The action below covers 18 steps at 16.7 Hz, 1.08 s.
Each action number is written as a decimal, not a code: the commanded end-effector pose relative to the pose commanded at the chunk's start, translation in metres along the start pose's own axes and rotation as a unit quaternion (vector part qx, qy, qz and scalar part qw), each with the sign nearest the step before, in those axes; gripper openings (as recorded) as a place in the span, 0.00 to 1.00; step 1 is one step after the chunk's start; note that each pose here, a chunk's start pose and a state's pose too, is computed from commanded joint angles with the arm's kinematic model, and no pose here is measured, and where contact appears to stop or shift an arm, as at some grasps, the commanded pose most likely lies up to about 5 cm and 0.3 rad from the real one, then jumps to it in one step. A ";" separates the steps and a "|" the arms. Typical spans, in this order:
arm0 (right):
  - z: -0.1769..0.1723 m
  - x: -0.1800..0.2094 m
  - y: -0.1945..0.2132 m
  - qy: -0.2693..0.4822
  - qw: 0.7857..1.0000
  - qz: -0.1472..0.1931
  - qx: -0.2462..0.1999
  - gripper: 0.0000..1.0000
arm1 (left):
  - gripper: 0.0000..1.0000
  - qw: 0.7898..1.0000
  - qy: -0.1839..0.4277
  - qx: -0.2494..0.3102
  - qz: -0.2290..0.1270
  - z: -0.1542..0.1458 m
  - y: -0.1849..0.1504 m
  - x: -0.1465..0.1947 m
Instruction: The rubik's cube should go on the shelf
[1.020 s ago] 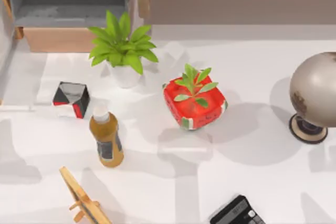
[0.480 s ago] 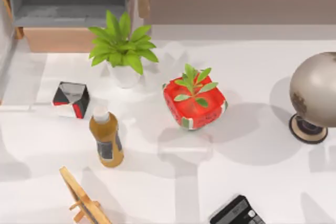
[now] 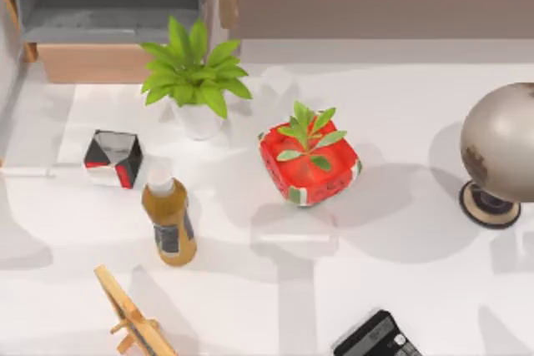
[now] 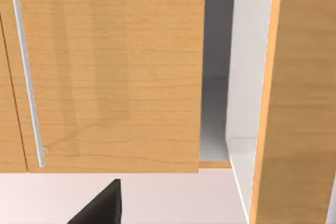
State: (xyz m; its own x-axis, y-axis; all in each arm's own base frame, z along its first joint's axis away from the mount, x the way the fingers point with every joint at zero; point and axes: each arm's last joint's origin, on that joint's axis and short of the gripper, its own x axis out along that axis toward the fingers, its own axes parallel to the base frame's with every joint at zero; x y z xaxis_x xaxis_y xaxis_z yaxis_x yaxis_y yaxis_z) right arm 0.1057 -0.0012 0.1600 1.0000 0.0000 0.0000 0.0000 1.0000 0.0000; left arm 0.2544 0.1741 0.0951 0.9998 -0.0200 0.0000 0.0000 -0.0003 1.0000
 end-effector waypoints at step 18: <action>0.000 0.000 0.000 0.000 1.000 0.000 0.000 1.00 | 0.00 1.000 0.000 0.000 0.000 0.000 0.000 0.000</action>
State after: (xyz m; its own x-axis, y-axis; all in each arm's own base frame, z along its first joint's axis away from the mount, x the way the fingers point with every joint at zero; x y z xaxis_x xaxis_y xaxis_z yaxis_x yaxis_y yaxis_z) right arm 0.1057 -0.0012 0.1600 1.0000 0.0000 0.0000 0.0000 1.0000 0.0000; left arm 0.2544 0.1741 0.0951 0.9998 -0.0200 0.0000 0.0000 -0.0003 1.0000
